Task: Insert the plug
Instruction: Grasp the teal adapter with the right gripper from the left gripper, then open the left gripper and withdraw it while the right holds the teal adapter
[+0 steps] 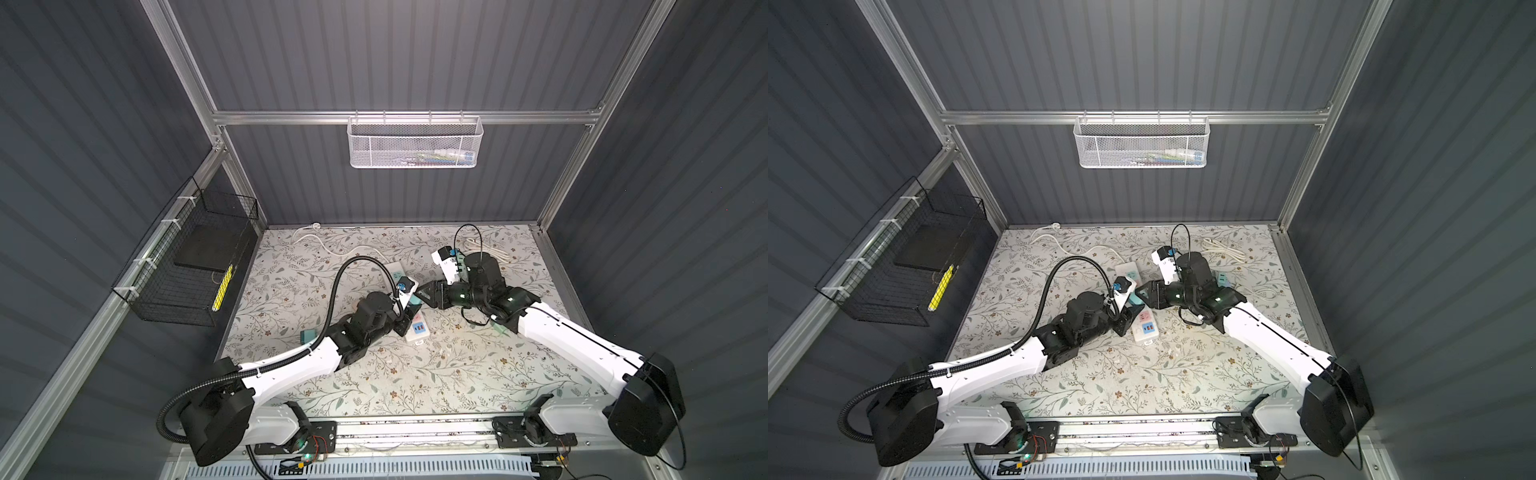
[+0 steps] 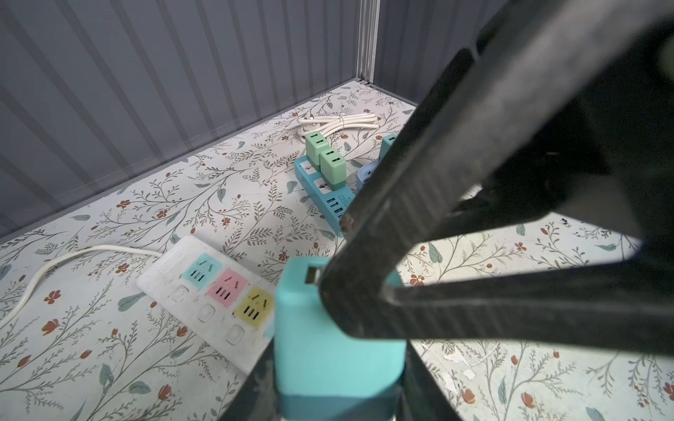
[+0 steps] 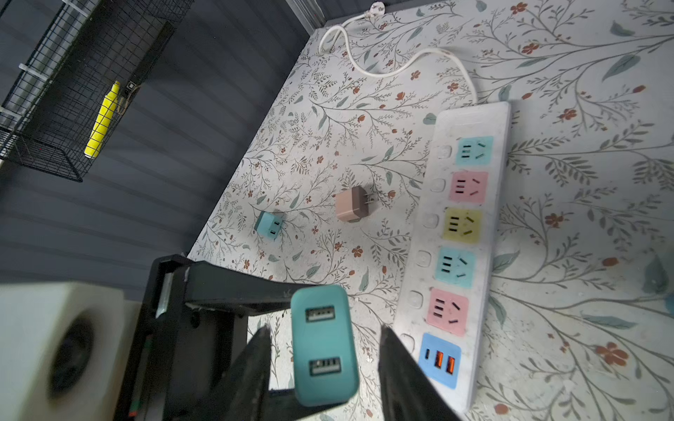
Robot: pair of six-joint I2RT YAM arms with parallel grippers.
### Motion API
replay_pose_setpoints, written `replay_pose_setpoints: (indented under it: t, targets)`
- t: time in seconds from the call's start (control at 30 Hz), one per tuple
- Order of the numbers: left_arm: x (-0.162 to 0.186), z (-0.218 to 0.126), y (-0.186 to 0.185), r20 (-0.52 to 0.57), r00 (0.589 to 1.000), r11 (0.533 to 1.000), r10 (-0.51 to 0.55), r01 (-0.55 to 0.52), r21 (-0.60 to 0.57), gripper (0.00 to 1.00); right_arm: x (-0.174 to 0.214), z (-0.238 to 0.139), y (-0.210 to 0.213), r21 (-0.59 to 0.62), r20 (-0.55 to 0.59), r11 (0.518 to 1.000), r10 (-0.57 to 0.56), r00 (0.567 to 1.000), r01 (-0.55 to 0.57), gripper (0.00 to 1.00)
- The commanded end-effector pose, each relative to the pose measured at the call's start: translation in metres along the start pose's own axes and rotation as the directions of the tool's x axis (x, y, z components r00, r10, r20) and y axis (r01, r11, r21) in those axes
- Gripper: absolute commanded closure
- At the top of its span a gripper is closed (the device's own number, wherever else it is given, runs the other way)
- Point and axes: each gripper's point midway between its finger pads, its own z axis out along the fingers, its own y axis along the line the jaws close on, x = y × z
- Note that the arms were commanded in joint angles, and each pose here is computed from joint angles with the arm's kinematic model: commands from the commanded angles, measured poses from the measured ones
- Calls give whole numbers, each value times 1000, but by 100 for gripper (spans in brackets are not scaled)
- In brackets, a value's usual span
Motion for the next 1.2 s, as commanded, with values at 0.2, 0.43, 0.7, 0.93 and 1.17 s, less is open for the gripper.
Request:
replay_pose_setpoints:
  t: [0.2,0.43,0.7,0.93,1.17]
  targets:
    - [-12,0,-2,23,999,999,33,-33,2,91,5,10,7,-42,-26,999,23,999,-24,57]
    - [-15,2,2,18,999,999,37,-37,-23,79,7,12,10,-46,-35,999,15,999,-17,67]
    - [-27,-10,16,22,1000,995,-11,13,-99,30,-7,8,5,2,24,1000,-13,1000,13,73]
    - [-67,-49,52,155,982,949,-108,148,-277,12,-25,5,-10,117,92,991,-72,993,61,75]
    - [-106,-74,99,236,965,823,-111,222,-523,0,-36,9,-27,216,139,970,-143,980,111,75]
